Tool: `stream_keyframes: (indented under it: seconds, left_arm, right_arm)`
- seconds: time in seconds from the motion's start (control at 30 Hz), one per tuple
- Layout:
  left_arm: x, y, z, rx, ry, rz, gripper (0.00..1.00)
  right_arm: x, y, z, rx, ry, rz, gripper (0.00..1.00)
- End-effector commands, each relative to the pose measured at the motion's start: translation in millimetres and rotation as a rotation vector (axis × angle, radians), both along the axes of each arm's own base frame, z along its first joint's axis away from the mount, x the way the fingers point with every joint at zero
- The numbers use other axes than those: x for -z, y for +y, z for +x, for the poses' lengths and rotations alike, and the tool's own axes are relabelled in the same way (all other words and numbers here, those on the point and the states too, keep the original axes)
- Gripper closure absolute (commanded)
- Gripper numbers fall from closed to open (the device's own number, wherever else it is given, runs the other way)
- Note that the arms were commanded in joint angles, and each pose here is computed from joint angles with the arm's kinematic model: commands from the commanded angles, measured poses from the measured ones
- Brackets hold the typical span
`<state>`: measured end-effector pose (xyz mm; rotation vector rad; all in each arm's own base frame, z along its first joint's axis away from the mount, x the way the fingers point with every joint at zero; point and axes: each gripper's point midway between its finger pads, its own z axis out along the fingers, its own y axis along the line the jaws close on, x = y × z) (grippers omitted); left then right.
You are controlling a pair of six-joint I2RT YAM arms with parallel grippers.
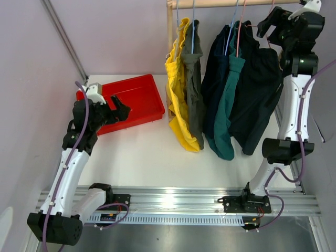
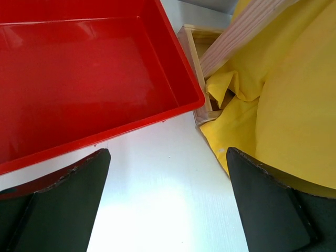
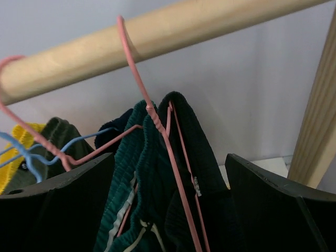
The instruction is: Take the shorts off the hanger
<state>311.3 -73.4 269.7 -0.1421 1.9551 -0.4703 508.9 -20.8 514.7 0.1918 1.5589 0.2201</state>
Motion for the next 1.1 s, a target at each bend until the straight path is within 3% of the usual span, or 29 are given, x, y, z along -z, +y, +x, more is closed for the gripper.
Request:
stream_keyframes:
  seconds: [0.0, 0.13, 0.43, 0.57, 0.67, 0.7, 0.8, 1.07]
  left_arm:
    - [-11, 2, 2, -0.015, -0.059, 0.004, 0.01]
    - [-9, 1, 1, -0.012, -0.062, 0.002, 0.01]
    - [3, 3, 1, -0.022, -0.039, 0.014, 0.01]
    - [4, 2, 0, -0.016, -0.035, 0.015, 0.01]
    - [7, 2, 0, -0.014, -0.030, 0.011, 0.01]
    - [6, 1, 0, -0.011, -0.034, 0.009, 0.01]
    - [7, 0, 0, -0.006, -0.031, 0.008, 0.01]
    - [1, -7, -2, 0.035, -0.057, 0.005, 0.01]
  right_arm:
    - [-23, 5, -4, -0.004, -0.064, -0.044, 0.07]
    - [-3, 8, 12, -0.018, -0.023, -0.050, 0.11]
    - [24, 17, 37, -0.032, 0.027, -0.059, 0.47]
    - [30, 14, 39, -0.025, 0.044, -0.064, 0.52]
    - [29, 12, 39, -0.020, 0.042, -0.060, 0.70]
    - [29, 12, 38, -0.017, 0.041, -0.060, 0.83]
    - [26, 12, 36, -0.017, 0.035, -0.054, 1.00]
    - [-28, 10, -1, 0.016, -0.076, -0.068, 1.00]
